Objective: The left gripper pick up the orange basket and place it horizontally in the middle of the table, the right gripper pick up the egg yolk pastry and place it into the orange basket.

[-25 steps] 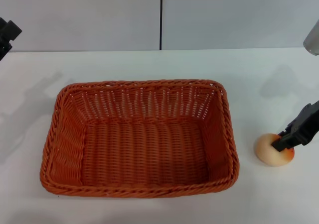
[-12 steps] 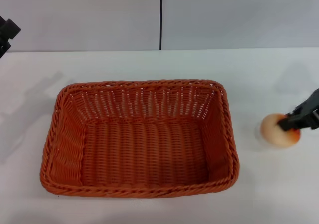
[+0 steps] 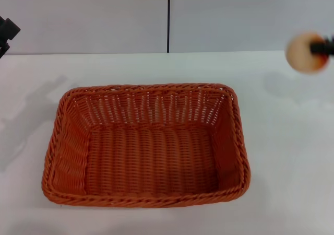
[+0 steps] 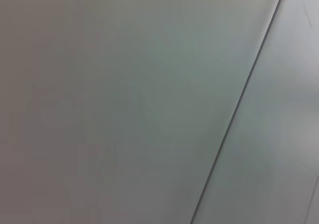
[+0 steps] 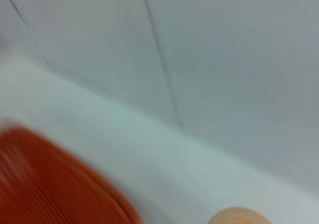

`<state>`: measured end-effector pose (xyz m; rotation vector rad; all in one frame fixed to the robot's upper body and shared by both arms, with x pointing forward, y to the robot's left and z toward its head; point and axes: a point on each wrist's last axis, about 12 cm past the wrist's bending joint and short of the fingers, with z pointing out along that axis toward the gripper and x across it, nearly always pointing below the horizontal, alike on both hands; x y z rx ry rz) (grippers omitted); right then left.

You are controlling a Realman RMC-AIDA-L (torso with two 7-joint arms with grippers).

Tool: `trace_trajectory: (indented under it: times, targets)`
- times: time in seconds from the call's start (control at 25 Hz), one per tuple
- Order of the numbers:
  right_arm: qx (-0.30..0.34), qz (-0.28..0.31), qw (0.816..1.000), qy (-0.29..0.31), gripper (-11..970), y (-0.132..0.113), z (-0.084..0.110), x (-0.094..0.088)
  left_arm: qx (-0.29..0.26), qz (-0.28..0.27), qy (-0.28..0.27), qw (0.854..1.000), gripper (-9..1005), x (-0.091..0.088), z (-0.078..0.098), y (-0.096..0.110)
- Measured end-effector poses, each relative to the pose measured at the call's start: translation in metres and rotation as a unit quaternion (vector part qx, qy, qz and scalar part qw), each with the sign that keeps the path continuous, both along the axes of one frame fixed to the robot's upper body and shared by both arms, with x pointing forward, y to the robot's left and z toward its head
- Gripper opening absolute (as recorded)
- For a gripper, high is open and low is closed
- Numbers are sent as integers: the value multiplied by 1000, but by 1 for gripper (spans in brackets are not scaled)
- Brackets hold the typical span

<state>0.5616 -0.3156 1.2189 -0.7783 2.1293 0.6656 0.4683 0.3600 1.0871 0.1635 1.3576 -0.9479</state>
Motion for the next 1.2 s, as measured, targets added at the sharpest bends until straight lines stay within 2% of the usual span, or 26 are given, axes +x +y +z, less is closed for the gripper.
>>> trace_trajectory:
  times: [0.08, 0.12, 0.16, 0.28, 0.32, 0.56, 0.64, 0.72, 0.96, 1.16, 1.2]
  targets:
    - [61, 32, 997, -39, 55, 7, 7, -5, 0, -2, -1, 1000, 470, 0, 0, 0]
    - [114, 65, 989, -67, 54, 15, 12, -9, 0, -3, -3, 1000, 470, 0, 1, -1]
    - [114, 65, 989, -67, 53, 15, 12, -9, 0, -3, -3, 1000, 469, 0, 1, -1]
    - [187, 121, 970, -95, 52, 28, 13, -13, 2, -12, -8, 1000, 460, -1, 2, -2]
    - [218, 160, 957, -107, 52, 37, 13, -13, 2, -12, -8, 1000, 456, -1, 2, -2]
    - [227, 217, 943, -110, 49, 59, 5, -9, 2, -13, -8, 1000, 430, -2, 1, -2]
    - [211, 249, 942, -80, 50, 73, 1, -7, 2, -13, -8, 1000, 421, -2, 1, -2]
    - [206, 254, 942, -74, 50, 75, 0, -7, 2, -13, -8, 1000, 421, -1, 2, -3]
    - [210, 246, 943, -79, 140, 68, -1, -11, 2, -14, -9, 1000, 420, 0, 2, -3]
    - [220, 233, 943, -88, 327, 52, 0, -19, 0, -16, -10, 1000, 421, -1, 2, -4]
    - [223, 233, 942, -91, 402, 48, 0, -22, 0, -17, -10, 1000, 421, -1, 2, -4]
